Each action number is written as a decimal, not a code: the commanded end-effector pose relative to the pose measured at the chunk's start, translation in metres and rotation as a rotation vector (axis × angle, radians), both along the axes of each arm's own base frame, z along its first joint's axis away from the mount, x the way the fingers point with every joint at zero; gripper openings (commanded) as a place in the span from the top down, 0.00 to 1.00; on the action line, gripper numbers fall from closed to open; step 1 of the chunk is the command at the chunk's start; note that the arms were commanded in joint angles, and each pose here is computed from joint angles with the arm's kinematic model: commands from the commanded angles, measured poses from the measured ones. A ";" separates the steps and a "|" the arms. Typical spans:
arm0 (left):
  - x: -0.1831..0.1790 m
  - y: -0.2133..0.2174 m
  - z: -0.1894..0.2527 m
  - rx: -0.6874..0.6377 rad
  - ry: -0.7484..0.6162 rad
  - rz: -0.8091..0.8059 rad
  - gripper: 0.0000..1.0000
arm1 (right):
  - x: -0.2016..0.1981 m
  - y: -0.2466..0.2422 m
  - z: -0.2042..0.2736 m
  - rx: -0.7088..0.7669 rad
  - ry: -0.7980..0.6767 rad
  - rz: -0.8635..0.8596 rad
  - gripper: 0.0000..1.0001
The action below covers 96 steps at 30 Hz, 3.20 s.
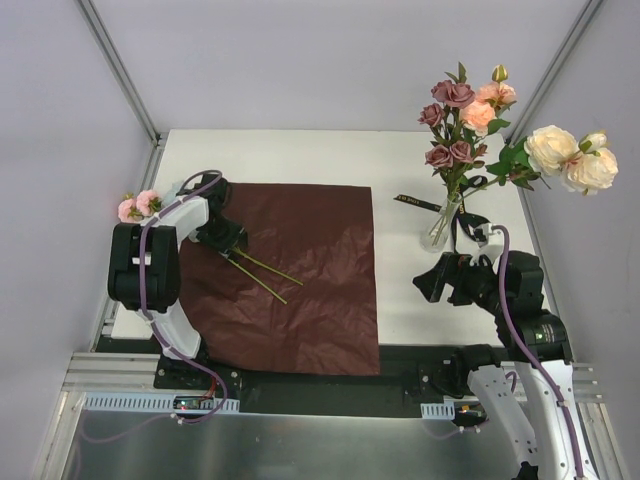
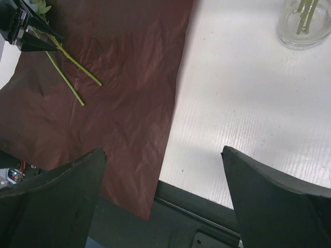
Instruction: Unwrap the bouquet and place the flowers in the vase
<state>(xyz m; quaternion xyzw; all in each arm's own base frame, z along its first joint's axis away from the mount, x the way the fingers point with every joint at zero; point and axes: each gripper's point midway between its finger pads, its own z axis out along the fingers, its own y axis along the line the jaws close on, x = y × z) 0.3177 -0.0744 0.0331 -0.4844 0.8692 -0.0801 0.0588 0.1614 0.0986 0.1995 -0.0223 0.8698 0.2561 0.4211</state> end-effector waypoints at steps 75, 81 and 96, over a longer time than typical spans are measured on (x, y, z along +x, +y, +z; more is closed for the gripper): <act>-0.160 -0.212 0.240 -0.649 -1.266 -1.521 0.39 | 0.066 0.160 0.155 0.109 -0.398 0.259 0.99; -0.155 -0.207 0.239 -0.568 -1.275 -1.517 0.31 | 0.087 0.066 0.214 -0.215 -0.613 -0.007 0.99; -0.150 -0.207 0.227 -0.544 -1.237 -1.517 0.27 | 0.136 -0.048 0.320 -0.495 -0.864 -0.416 0.99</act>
